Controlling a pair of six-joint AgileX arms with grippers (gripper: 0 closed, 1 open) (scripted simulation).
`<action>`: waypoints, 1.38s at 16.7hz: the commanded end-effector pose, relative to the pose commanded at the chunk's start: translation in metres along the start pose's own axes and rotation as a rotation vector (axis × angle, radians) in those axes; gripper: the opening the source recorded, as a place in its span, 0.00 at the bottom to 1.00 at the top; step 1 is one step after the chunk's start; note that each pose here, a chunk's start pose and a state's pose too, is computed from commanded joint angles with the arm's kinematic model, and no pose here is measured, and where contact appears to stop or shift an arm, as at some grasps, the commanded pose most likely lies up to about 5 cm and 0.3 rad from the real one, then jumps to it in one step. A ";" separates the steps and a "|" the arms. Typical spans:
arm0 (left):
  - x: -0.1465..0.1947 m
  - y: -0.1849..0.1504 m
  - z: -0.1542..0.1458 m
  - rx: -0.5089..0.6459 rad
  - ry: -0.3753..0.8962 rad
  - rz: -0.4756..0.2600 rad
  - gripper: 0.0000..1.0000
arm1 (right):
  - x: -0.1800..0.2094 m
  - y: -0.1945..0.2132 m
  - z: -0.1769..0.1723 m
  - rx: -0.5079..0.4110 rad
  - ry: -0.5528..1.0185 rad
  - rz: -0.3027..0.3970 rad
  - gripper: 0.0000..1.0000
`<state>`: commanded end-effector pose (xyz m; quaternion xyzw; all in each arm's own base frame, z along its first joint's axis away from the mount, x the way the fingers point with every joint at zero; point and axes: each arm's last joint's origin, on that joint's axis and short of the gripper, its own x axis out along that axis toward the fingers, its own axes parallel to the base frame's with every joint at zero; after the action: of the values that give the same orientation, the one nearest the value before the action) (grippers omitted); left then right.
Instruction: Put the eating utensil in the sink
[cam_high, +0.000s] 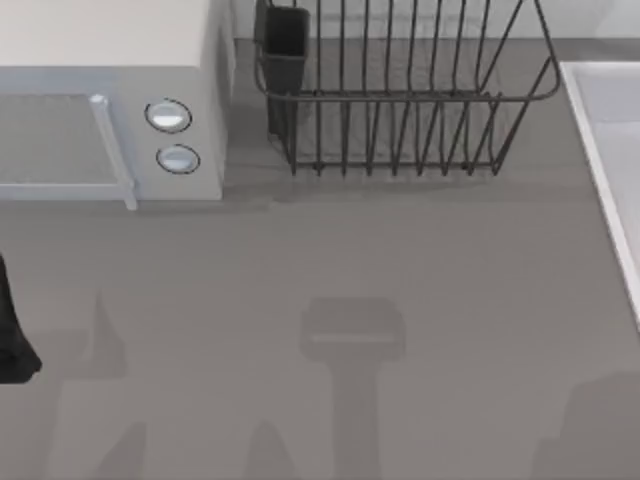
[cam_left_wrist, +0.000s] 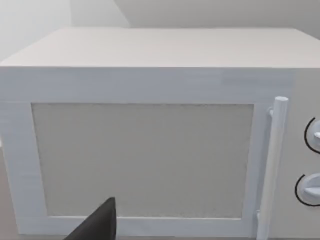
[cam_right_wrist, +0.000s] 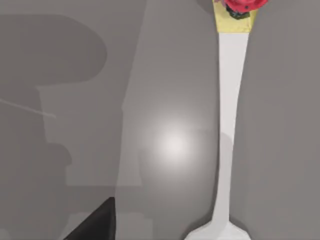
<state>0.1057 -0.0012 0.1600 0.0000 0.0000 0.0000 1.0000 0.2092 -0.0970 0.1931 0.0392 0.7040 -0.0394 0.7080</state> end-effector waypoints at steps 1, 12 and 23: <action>0.000 0.000 0.000 0.000 0.000 0.000 1.00 | 0.000 0.000 0.000 0.000 0.000 0.000 1.00; 0.000 0.000 0.000 0.000 0.000 0.000 1.00 | 0.083 -0.001 0.004 0.000 -0.009 -0.003 1.00; 0.000 0.000 0.000 0.000 0.000 0.000 1.00 | 0.100 0.000 0.000 0.000 0.000 0.000 0.70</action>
<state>0.1057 -0.0012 0.1600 0.0000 0.0000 0.0000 1.0000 0.2098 -0.0970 0.0931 0.0392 0.7040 -0.0394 0.7080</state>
